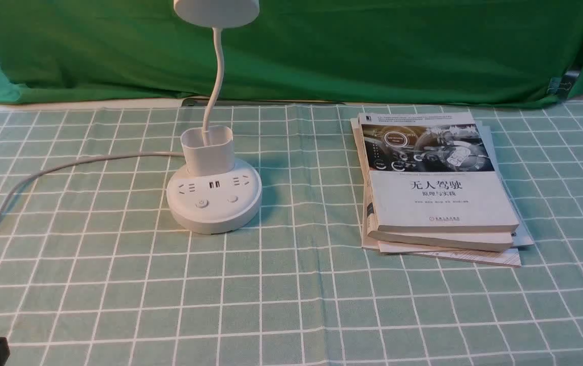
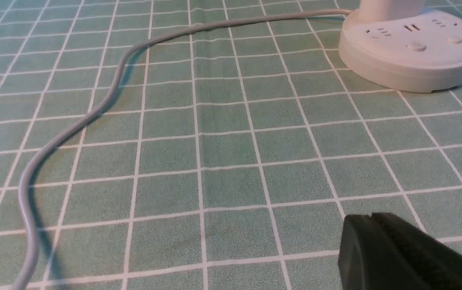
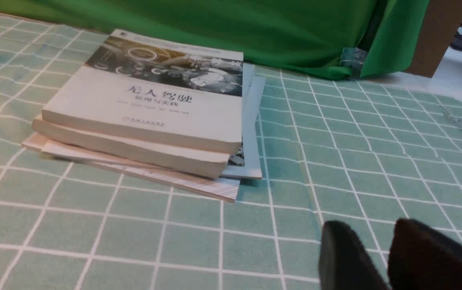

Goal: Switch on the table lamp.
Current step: 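Press the power button on the lamp base to turn the lamp on with the left gripper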

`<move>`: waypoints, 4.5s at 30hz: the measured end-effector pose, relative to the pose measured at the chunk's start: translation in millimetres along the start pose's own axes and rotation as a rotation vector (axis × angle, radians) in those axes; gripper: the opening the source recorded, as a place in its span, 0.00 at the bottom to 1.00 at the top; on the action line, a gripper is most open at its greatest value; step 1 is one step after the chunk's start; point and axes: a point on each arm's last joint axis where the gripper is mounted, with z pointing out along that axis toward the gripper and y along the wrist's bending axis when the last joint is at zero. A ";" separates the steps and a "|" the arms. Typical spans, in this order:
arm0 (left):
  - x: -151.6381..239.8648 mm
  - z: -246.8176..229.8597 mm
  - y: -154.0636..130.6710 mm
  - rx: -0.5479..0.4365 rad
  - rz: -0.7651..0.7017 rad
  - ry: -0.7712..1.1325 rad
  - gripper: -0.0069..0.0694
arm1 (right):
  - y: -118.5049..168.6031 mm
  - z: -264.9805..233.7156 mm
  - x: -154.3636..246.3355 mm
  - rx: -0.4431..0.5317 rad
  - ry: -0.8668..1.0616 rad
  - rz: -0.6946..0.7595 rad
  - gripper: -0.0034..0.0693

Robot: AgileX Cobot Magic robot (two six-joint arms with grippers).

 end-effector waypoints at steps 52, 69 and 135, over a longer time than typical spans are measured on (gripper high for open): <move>-74.1 -38.7 -6.8 -0.003 0.173 -0.960 0.12 | 0.0 0.0 0.0 0.000 0.000 0.000 0.37; -195.5 -42.5 0.7 0.067 -0.111 -0.711 0.12 | 0.0 0.0 0.0 0.000 0.000 0.000 0.37; -118.3 311.4 -150.8 0.218 0.026 0.654 0.12 | 0.0 0.0 0.0 0.000 0.000 0.000 0.37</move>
